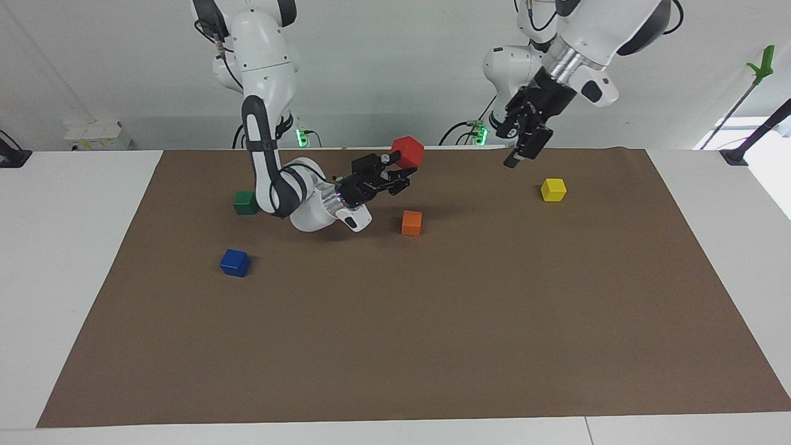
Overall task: Transfer red block to right arm and stack on blue block
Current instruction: 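Carry the red cube with the right gripper while the left gripper withdraws, then move the red cube over the blue cube with the right gripper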
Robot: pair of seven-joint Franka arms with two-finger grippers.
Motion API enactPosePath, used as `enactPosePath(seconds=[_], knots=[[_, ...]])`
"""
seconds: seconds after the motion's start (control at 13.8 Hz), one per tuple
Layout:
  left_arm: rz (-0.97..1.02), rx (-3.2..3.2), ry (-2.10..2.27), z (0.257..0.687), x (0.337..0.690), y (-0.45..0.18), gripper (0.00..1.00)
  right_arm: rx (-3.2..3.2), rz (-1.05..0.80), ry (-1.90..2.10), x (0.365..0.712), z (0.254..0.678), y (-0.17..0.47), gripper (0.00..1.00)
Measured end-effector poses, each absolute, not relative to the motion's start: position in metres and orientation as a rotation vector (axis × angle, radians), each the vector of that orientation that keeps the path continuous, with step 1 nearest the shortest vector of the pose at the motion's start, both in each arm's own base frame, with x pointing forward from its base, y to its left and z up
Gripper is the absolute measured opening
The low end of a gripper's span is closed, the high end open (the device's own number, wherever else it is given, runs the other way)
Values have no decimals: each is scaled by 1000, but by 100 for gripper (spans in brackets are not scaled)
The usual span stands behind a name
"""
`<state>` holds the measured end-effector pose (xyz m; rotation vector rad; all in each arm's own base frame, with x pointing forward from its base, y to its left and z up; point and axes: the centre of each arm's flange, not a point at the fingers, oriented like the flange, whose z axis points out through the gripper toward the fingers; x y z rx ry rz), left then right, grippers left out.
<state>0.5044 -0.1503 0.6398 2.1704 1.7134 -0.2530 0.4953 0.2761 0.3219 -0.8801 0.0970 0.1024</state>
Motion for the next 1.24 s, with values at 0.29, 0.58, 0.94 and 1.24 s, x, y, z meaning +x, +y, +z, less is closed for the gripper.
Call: enactPosePath(seconds=[0.29, 0.58, 0.94, 1.24], knots=[[-118, 2407, 1423, 635, 517, -78, 100, -1051, 123, 66, 512, 320, 238, 58], [23, 2748, 1041, 623, 522, -47, 100, -1290, 178, 57, 541, 335, 192, 58], [-87, 3040, 596, 607, 555, -9, 100, -1690, 247, 41, 568, 371, 157, 58], [-157, 3084, 464, 606, 575, -8, 100, -2025, 327, 22, 580, 396, 133, 58]])
